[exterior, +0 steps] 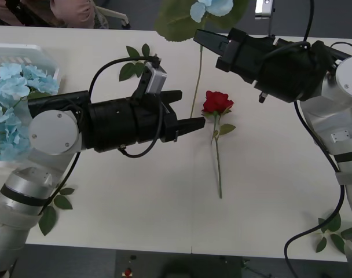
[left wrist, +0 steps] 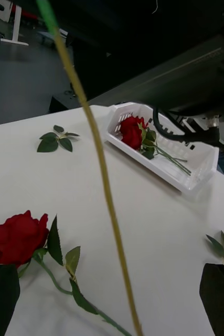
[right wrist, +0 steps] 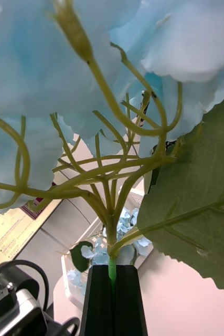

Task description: Put the red flowers into the right box and the blue flowers into the left box

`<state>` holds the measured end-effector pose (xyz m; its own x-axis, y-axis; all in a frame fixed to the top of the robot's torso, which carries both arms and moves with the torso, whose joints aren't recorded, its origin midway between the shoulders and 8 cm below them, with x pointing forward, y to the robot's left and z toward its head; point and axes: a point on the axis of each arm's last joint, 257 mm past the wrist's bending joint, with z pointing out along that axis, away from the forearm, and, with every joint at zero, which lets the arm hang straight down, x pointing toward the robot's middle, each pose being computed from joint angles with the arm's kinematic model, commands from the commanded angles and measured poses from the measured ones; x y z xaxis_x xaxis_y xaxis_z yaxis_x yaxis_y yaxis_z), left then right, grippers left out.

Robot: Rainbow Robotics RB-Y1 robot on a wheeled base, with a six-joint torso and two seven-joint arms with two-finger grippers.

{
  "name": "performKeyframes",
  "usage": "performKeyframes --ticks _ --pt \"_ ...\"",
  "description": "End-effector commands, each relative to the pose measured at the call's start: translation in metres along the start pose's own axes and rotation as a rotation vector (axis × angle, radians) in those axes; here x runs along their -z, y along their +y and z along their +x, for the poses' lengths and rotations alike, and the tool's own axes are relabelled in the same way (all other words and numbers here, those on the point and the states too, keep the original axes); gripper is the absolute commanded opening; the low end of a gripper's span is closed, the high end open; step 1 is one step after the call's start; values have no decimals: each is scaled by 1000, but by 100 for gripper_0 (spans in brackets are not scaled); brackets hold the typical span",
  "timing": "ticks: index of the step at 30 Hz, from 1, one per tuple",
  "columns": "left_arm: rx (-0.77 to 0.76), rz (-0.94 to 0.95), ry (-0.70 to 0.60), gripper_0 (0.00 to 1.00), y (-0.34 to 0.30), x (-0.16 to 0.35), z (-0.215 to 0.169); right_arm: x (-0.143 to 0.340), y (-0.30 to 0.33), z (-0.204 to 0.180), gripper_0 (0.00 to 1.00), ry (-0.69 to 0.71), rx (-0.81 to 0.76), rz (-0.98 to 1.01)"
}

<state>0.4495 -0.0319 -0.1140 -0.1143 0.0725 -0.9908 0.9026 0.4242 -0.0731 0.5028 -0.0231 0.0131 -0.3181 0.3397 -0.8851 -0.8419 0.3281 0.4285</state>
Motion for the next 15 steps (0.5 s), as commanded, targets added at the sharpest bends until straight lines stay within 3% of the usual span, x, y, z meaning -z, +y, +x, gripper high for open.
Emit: performKeyframes --ticks 1,2,3,15 --pt "11 7 -7 94 -9 -11 -9 -18 24 -4 0 -14 75 -38" --pt "10 -3 -12 22 -7 -12 -11 -20 23 -4 0 -20 75 -33" --pt "12 -6 -12 0 -7 -14 -11 -22 24 -5 0 -25 76 -32" --pt "57 -1 -8 0 1 1 -9 -23 23 -4 0 -26 81 -28"
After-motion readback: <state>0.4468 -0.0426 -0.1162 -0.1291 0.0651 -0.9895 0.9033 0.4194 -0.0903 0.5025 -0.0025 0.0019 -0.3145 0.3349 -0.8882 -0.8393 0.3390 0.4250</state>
